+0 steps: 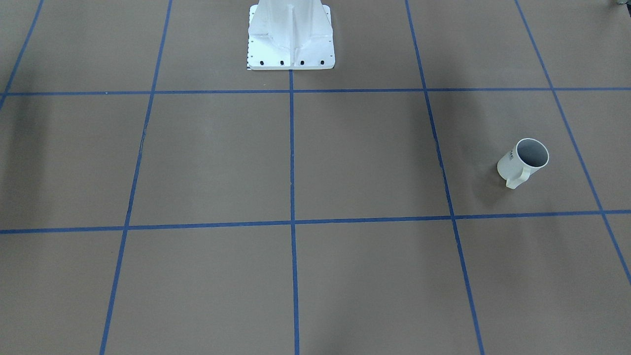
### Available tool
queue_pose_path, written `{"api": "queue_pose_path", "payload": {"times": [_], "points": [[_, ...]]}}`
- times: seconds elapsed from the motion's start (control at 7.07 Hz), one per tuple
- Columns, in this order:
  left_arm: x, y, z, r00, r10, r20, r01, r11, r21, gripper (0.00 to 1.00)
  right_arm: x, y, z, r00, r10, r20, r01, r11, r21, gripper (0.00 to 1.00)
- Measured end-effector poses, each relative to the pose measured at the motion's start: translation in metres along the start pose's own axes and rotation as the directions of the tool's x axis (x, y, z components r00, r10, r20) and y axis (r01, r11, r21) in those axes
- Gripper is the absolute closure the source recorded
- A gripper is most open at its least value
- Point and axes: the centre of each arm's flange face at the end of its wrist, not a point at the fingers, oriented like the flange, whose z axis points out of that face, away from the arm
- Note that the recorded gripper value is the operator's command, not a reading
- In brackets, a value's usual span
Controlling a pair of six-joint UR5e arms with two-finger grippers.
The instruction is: Left arm hands cup to right arm to dump lemon
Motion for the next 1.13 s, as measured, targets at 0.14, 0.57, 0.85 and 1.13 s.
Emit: {"api": "queue_pose_path", "payload": {"times": [0.14, 0.57, 0.85, 1.13], "points": [[0.0005, -0.0004, -0.0005, 1.0, 0.002, 0.0, -0.002, 1.0, 0.001, 0.0, -0.0001, 0.0001, -0.0001, 1.0, 0.0, 0.0, 0.0, 1.0, 0.0, 0.0], [0.0014, -0.0009, -0.0013, 1.0, 0.004, 0.001, -0.004, 1.0, 0.004, 0.0, -0.0001, 0.0002, 0.0, 1.0, 0.001, 0.001, -0.001, 1.0, -0.001, 0.0], [0.0004, 0.0002, -0.0004, 1.0, 0.003, 0.0, -0.003, 1.0, 0.002, 0.0, -0.0013, -0.0005, -0.0013, 1.0, -0.002, 0.001, 0.002, 1.0, 0.003, 0.0], [-0.0006, 0.0015, 0.0005, 1.0, 0.001, 0.0, -0.001, 1.0, 0.001, 0.0, -0.0028, -0.0011, -0.003, 1.0, -0.004, 0.001, 0.004, 1.0, 0.006, 0.0]]}}
